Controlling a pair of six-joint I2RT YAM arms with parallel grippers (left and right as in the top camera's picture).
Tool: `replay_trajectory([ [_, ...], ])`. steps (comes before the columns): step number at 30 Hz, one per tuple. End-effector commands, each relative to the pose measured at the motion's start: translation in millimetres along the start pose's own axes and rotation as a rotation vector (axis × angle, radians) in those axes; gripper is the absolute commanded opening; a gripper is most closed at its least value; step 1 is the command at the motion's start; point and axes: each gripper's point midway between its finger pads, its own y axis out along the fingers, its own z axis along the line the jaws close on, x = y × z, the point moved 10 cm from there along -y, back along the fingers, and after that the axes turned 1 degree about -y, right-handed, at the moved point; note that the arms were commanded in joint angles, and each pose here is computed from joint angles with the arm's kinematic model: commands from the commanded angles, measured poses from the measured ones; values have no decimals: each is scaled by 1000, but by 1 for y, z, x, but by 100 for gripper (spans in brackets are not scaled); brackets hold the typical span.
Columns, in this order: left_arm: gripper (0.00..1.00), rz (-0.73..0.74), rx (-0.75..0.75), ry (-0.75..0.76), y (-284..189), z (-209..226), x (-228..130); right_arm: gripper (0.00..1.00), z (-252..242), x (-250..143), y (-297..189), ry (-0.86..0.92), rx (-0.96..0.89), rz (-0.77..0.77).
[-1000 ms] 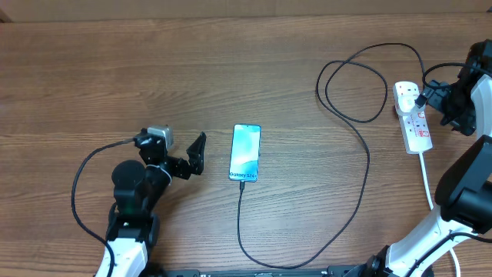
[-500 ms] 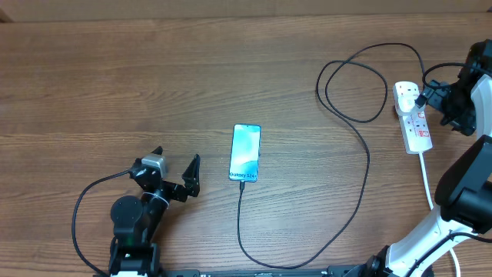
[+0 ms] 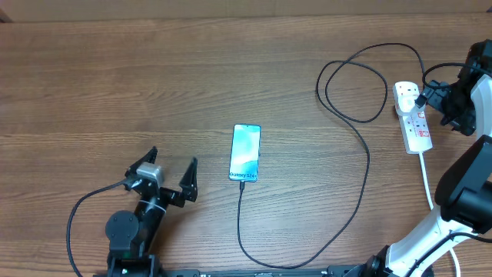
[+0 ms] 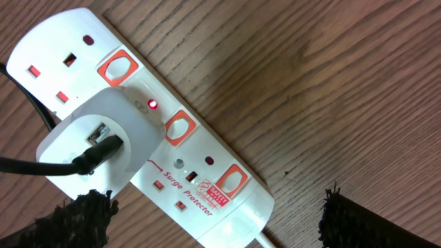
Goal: Plug charger to phone and switch on socket
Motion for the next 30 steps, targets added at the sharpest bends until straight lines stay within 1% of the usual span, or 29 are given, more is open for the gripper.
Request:
replay_trajectory([
  [1, 100, -17, 11, 72, -7, -1, 1, 100, -2, 1, -1, 3, -4, -9],
  [8, 100, -14, 11, 113, -21, -5, -4, 100, -2, 1, -1, 3, -4, -9],
  [14, 99, -5, 15, 140, -22, -5, -5, 100, -2, 1, -1, 3, -4, -9],
  [22, 99, -5, 161, 145, -23, 6, -6, 100, -2, 1, -1, 3, -4, -9],
  [25, 100, 0, 177, 184, -23, 7, -6, 100, -2, 1, -1, 3, -4, -9],
  [30, 100, -1, 166, 181, -23, 6, -6, 100, -2, 1, -1, 3, -4, -9],
])
